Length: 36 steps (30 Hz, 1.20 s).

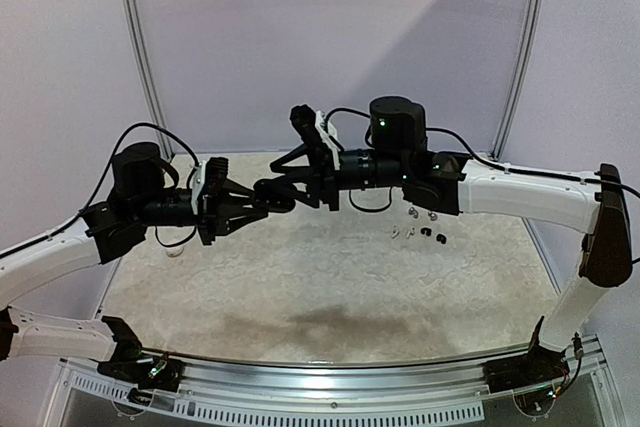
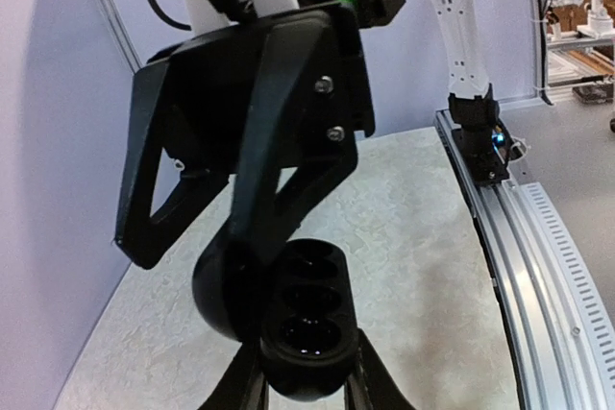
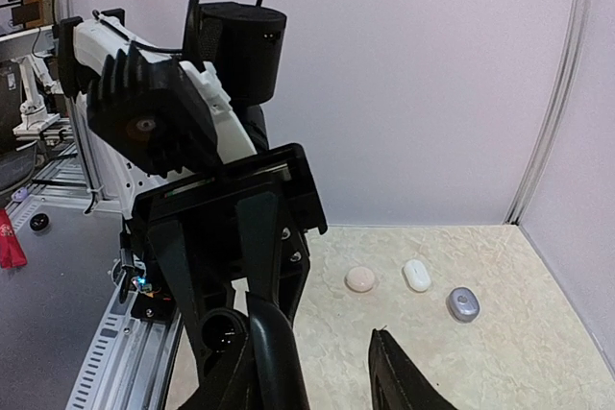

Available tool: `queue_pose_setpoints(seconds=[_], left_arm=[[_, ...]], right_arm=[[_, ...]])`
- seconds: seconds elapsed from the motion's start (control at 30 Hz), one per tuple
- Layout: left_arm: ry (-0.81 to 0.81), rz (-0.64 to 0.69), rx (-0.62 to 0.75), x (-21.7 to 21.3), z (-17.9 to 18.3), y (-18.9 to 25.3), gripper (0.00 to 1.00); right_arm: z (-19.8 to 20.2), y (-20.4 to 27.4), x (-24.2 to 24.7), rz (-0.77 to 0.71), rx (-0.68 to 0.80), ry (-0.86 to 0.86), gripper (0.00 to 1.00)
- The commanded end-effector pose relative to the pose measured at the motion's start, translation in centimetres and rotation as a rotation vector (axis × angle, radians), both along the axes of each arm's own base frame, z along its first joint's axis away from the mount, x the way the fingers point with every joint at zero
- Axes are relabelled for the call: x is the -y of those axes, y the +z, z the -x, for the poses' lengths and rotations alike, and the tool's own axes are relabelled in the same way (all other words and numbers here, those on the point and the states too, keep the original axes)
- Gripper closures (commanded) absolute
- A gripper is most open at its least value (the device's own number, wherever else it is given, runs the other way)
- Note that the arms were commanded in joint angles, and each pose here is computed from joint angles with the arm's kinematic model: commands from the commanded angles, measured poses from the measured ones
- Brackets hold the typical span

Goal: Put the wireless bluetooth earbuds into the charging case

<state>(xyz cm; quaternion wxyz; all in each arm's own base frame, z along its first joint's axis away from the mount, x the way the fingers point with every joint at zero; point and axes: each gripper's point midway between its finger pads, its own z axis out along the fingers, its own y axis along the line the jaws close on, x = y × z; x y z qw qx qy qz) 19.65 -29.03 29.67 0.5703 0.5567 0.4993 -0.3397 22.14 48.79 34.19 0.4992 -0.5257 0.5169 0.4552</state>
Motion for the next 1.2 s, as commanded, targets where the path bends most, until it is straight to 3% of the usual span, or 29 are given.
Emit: queue_pose_setpoints(seconds=[0.0,0.2,0.5,0.8,1.0,1.07,1.17], left_arm=[[-0.095,-0.033,0.07,0.7,2.2,-0.3,1.0],[-0.092,0.019,0.014,0.8,2.3,0.9,1.0],[0.027,0.103,-0.329,0.9,0.3,-0.1,1.0],[0.055,0.126,-0.439,1.1,-0.5,-1.1,1.0],[0.096,0.129,-0.49,1.0,-1.2,-1.9,1.0],[0.101,0.131,-0.49,1.0,-1.3,-2.0,1.0],[0.107,0.13,-0.48,1.0,-1.5,-1.9,1.0]], right_arm=[[-2.5,-0.4,0.4,0.025,-0.029,-0.12,0.6],[-2.8,-1.8,0.3,0.061,-0.051,-0.128,0.6],[-2.1,-1.7,0.4,0.095,-0.083,-0.076,0.52],[-1.3,-0.3,0.6,0.078,-0.097,-0.007,0.43],[-0.3,1.1,1.7,0.058,-0.123,0.068,0.32],[-1.5,1.3,2.9,0.085,-0.146,0.009,0.31],[-6.5,0.1,7.1,0.163,-0.215,-0.241,0.33]])
